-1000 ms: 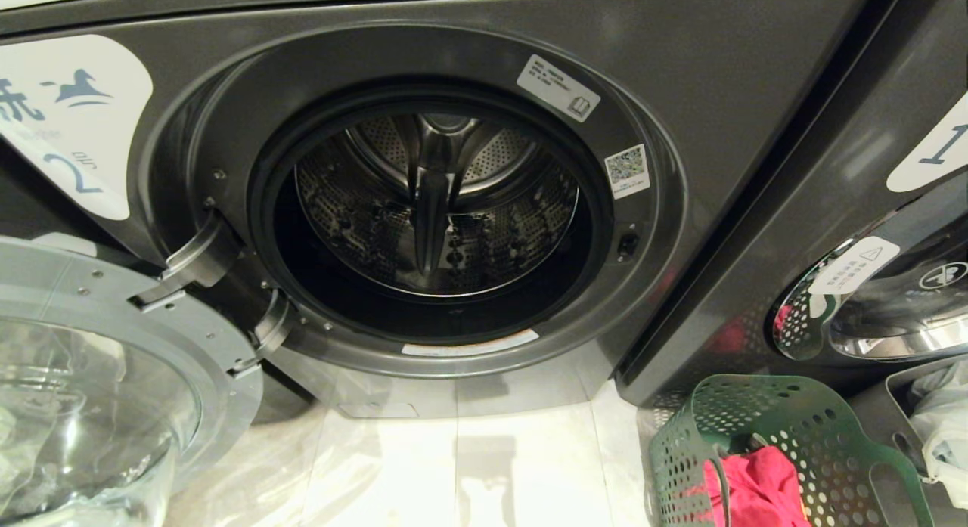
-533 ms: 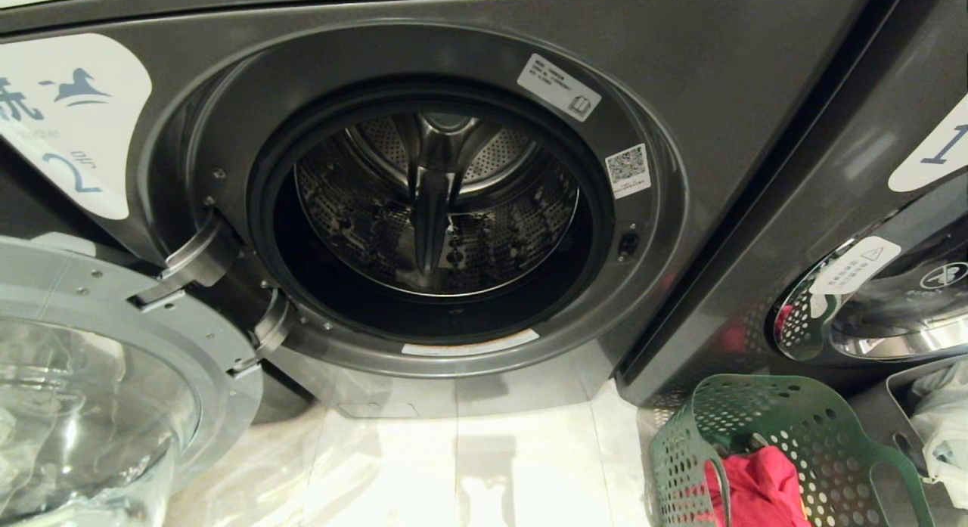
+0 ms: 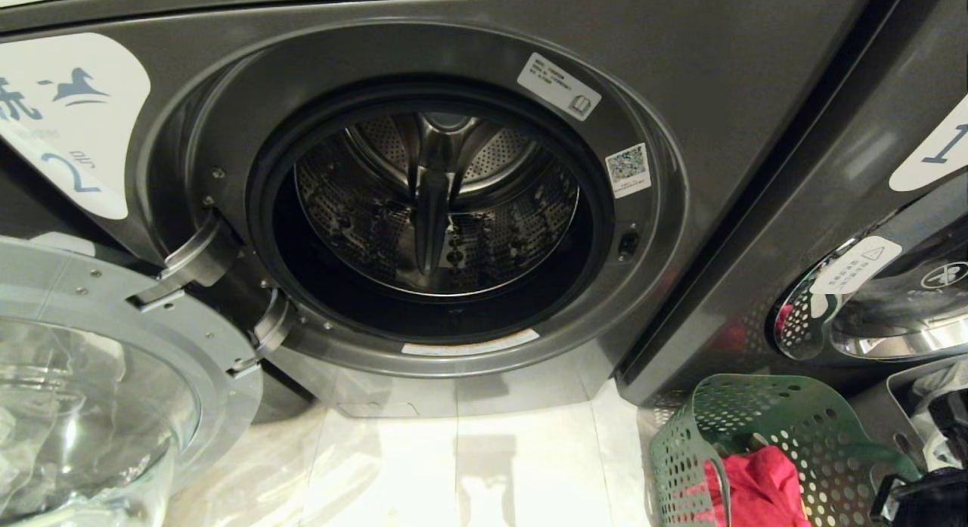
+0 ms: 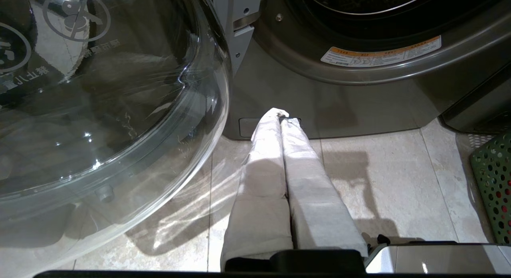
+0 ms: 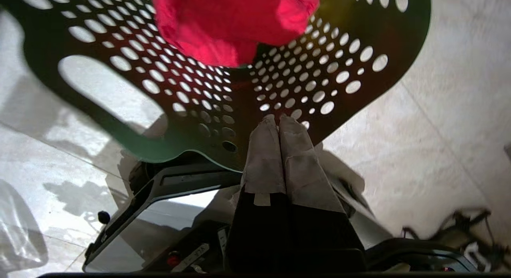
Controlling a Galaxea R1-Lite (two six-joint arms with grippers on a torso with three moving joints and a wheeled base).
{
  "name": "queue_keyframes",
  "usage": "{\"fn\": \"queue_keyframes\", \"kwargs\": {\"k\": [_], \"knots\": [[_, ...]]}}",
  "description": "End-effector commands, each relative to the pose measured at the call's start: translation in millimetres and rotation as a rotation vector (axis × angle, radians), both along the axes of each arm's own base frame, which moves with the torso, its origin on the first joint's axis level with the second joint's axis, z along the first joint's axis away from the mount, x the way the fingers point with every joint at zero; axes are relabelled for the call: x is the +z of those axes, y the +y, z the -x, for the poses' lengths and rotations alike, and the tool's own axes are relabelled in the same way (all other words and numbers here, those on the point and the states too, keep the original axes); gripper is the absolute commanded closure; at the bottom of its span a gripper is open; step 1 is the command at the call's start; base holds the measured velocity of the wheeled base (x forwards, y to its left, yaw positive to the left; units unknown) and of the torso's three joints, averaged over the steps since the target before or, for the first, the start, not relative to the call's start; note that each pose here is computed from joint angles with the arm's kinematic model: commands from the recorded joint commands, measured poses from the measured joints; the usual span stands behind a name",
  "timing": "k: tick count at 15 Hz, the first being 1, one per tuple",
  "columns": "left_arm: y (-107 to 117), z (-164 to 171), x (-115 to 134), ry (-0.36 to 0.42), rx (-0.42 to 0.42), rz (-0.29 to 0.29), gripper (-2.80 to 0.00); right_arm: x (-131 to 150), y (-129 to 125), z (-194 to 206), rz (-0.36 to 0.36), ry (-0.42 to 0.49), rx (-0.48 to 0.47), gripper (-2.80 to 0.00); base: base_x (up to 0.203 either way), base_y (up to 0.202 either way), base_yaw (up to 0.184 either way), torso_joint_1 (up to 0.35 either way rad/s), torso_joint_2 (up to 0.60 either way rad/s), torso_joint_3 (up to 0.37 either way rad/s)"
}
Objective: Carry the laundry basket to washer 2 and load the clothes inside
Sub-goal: Place the clothes into the washing machine
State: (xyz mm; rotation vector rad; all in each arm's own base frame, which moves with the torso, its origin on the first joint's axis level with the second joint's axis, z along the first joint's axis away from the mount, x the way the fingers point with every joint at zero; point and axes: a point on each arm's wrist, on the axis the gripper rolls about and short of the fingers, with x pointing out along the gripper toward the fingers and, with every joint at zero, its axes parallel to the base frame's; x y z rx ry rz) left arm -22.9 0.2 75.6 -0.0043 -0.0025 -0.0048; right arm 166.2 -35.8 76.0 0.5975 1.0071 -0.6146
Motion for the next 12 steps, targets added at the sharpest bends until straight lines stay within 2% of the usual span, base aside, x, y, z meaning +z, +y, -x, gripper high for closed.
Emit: {"fn": "queue_keyframes", "kwargs": {"k": [1,2,3,5,6,8,9,12], "knots": [[0.0,-0.1,0.1,0.001,0.0,0.0,0.0,-29.3,-12.4,-10.2,-0.048,0.134,-0.052,0.0,0.0,0.0,0.0,0.0,0.0,0.0],[0.0,-0.1,0.1,0.001,0.0,0.0,0.0,-40.6,-18.3,-16.8,-0.066,0.156,-0.069,0.0,0.0,0.0,0.0,0.0,0.0,0.0],[0.0,-0.1,0.1,0.001,0.0,0.0,0.0,-51.3,-23.4,-23.6,-0.076,0.175,-0.076,-2.8,0.0,0.0,0.0,0.0,0.0,0.0],[0.0,-0.1,0.1,0.001,-0.001,0.0,0.0,-73.8,-35.7,-36.2,-0.08,0.207,-0.059,-2.8,0.0,0.0,0.0,0.0,0.0,0.0],[0.0,-0.1,0.1,0.0,0.0,0.0,0.0,-84.8,-40.3,-40.8,-0.078,0.218,-0.016,-2.8,0.0,0.0,0.0,0.0,0.0,0.0],[0.0,-0.1,0.1,0.001,0.0,0.0,0.0,-99.4,-48.2,-49.1,-0.037,0.208,0.19,-2.8,0.0,0.0,0.0,0.0,0.0,0.0],[0.0,-0.1,0.1,0.001,0.0,0.0,0.0,-106.7,-50.7,-52.3,-0.041,0.2,0.279,-2.8,0.0,0.0,0.0,0.0,0.0,0.0],[0.0,-0.1,0.1,0.001,0.0,0.0,0.0,-132.0,-58.9,-70.0,-0.065,0.165,0.429,-2.8,0.0,0.0,0.0,0.0,0.0,0.0]]}}
